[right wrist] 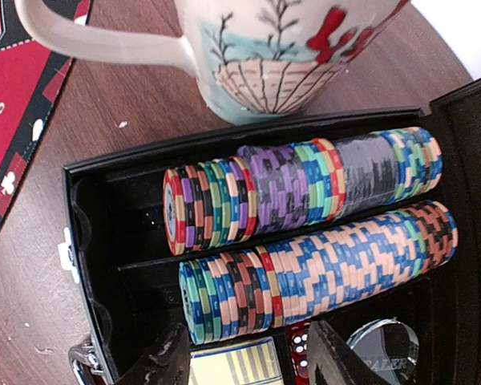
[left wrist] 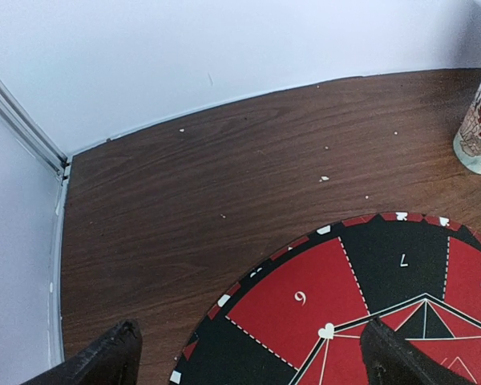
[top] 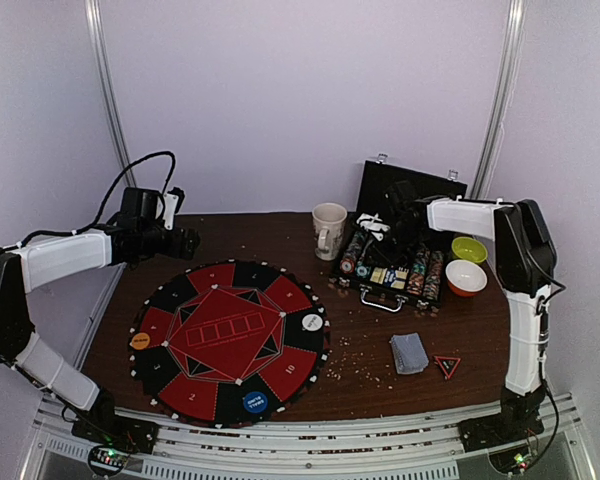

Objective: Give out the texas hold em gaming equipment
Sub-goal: Pick up the pile of poker chips from the chip case.

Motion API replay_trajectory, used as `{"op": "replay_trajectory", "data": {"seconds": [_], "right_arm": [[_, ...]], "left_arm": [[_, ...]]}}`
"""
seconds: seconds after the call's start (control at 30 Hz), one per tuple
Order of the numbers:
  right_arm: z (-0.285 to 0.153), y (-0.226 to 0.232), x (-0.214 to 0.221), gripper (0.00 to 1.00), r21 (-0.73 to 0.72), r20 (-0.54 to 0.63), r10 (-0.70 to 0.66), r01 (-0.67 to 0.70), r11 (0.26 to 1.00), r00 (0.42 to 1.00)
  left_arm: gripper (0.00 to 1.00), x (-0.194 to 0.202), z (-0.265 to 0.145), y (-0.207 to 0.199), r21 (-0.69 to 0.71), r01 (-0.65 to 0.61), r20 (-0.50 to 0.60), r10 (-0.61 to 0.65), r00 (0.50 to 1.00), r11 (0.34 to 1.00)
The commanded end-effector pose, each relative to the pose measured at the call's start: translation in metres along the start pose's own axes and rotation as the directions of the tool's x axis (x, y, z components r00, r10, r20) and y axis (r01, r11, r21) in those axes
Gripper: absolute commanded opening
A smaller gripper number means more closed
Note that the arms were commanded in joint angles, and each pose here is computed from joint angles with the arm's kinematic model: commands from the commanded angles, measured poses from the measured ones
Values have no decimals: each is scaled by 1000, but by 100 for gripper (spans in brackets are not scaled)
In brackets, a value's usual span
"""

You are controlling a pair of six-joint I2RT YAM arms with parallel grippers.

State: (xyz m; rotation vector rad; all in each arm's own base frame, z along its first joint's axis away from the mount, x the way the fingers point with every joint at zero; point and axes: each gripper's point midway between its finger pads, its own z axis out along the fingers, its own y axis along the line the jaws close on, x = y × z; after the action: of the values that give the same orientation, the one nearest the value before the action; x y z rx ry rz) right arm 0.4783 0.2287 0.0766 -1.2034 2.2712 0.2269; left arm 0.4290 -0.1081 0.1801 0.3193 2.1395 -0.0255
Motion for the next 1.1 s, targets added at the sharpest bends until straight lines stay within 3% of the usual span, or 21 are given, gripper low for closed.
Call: {"op": "replay_trajectory", "data": {"seconds": [0.0,0.17,0.3,0.6,1.07], "right_arm": [[6,0,2,51,-8,-7,-18,18,1000,1000],[7,10,4,52,-50,13,-26,26,998,1000],[19,8,15,44,-27,-30,-17,16,1000,999],[27,32,26,40,-45,-91,-77,73,996,993],[15,32,11,39,7,-27,-91,92,996,995]], "left_arm": [[98,-15,-3,1,-10,-6,57,7,998,1000],[98,-14,-2,0,-8,-8,55,9,998,1000],[98,-14,-2,1,-10,-11,52,11,999,1000],[98,-12,0,2,-20,-15,45,15,999,1000],[98,-12,0,2,-16,-17,44,18,999,1000]]}}
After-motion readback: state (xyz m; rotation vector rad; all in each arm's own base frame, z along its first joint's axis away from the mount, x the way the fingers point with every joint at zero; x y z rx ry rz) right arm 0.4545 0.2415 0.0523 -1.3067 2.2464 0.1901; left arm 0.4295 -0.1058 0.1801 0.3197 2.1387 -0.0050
